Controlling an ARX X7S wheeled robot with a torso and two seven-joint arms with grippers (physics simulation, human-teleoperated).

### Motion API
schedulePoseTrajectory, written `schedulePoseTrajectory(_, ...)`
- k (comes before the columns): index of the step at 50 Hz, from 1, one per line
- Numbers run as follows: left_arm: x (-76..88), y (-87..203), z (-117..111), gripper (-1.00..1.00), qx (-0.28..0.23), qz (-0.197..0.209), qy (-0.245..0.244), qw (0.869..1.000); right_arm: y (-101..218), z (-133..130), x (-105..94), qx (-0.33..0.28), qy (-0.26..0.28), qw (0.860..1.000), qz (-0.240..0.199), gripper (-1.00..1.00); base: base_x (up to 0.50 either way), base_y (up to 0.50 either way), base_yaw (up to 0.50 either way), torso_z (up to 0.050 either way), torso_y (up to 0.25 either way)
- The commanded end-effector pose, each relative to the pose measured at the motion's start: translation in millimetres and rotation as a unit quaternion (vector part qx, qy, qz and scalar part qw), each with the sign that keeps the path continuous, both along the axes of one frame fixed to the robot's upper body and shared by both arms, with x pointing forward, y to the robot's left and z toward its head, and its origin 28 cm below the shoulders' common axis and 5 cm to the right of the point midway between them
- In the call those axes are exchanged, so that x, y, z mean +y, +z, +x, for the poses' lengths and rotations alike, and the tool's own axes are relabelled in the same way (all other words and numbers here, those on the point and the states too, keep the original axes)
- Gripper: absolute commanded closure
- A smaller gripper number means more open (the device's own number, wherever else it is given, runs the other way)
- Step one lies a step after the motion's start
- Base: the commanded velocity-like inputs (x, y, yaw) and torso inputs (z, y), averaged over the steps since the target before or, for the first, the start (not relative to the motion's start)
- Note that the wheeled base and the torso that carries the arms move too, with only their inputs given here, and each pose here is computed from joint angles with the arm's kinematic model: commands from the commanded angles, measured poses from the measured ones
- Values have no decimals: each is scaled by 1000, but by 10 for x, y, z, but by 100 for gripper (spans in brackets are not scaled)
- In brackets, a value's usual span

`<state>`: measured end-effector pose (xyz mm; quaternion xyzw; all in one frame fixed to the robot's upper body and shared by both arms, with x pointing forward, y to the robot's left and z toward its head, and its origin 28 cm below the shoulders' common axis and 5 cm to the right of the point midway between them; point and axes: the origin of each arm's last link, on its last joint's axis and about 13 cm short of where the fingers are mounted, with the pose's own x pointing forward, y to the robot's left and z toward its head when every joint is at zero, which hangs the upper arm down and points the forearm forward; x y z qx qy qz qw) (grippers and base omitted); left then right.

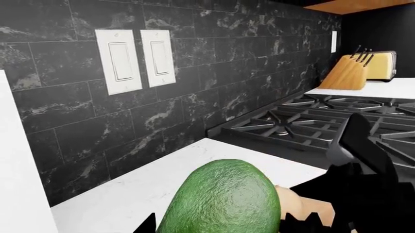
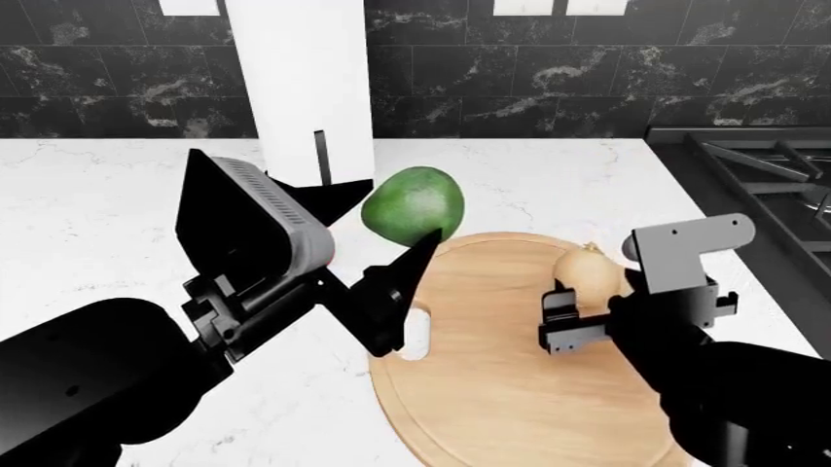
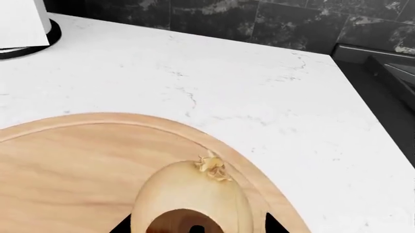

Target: Place the avocado, onion, tomato and bell pepper on the cutting board.

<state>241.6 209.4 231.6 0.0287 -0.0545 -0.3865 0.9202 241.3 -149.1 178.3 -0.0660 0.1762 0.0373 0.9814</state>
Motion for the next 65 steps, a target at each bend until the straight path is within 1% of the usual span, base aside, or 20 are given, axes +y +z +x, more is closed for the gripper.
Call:
schedulePoseTrajectory(1, 1, 10, -12, 100, 2, -6, 0, 1000, 39, -11, 1, -6, 1, 1000, 0, -100, 0, 0, 0, 0, 0)
schedulePoseTrajectory(12, -17, -5, -21, 100, 5, -6, -4, 1000, 138, -89, 13, -31, 3, 1000, -5, -100, 0, 0, 0, 0, 0)
schedulePoseTrajectory(15, -27, -25, -34, 100, 8, -1, -8, 1000, 167, -116, 24, -38, 10, 999, -1, -100, 0, 0, 0, 0, 0)
schedulePoseTrajectory(16, -27, -13, -34, 100, 7, -1, -9, 1000, 179, -139, 33, -37, 12, 999, 10, -100, 0, 0, 0, 0, 0)
schedulePoseTrajectory(24, -51, -59, 29, 100, 20, 3, -3, 1000, 240, -228, 48, -50, 18, 999, 8, -100, 0, 0, 0, 0, 0)
schedulePoseTrajectory(34, -66, -89, 47, 100, 28, 13, -5, 1000, 293, -280, 43, -65, 18, 998, 12, -100, 0, 0, 0, 1, 0)
schedulePoseTrajectory(39, -88, -107, 82, 100, 37, 17, -7, 999, 354, -328, 33, -82, 14, 996, 15, -100, 0, 0, 0, 0, 0)
schedulePoseTrajectory(40, -99, -119, 120, 100, 45, 19, -10, 999, 373, -349, 25, -91, 16, 996, 20, -100, 0, 0, 0, 0, 10)
schedulePoseTrajectory(43, -113, -143, 142, 100, 43, 30, -19, 998, 355, -364, 2, -98, 9, 995, 22, -100, 0, 0, 0, 0, 0)
schedulePoseTrajectory(44, -128, -166, 174, 100, 47, 41, -17, 998, 353, -386, -13, -104, 2, 994, 27, -100, 0, 0, 0, 0, 0)
schedulePoseTrajectory(45, -134, -170, 186, 100, 47, 39, -17, 998, 354, -395, -19, -107, 0, 994, 24, -100, 0, 0, 0, 0, 0)
schedulePoseTrajectory(46, -140, -174, 206, 100, 50, 43, -11, 998, 358, -402, -26, -111, -11, 993, 26, -100, 0, 0, 0, 0, 0)
schedulePoseTrajectory(47, -160, -179, 227, 100, 54, 44, -15, 997, 368, -415, -53, -122, -29, 992, 20, -100, 0, 0, 0, 0, 0)
schedulePoseTrajectory(48, -171, -182, 233, 100, 52, 46, -13, 997, 369, -425, -58, -122, -26, 992, 33, -100, 0, 0, 0, 0, 0)
schedulePoseTrajectory(49, -189, -193, 237, 100, 53, 49, -17, 997, 366, -440, -74, -124, -34, 991, 27, -100, 0, 0, 0, 0, 0)
schedulePoseTrajectory(51, -209, -214, 255, 100, 56, 54, -17, 997, 368, -461, -85, -129, -39, 990, 36, -100, 0, 0, 0, 0, 0)
schedulePoseTrajectory(54, -230, -240, 306, 100, 60, 57, -19, 996, 392, -494, -100, -154, -56, 986, 42, -100, 0, 0, 0, 0, 0)
schedulePoseTrajectory(56, -233, -254, 332, 100, 67, 57, -16, 996, 397, -509, -110, -169, -66, 982, 59, -100, 0, 0, 0, 0, 0)
schedulePoseTrajectory(57, -238, -278, 352, 100, 74, 59, -17, 995, 387, -513, -114, -167, -67, 982, 56, -100, 0, 0, 0, 0, 0)
schedulePoseTrajectory(65, -298, -337, 397, 100, 84, 72, -28, 993, 343, -509, -132, -172, -76, 980, 66, -100, 0, 0, 0, 0, 0)
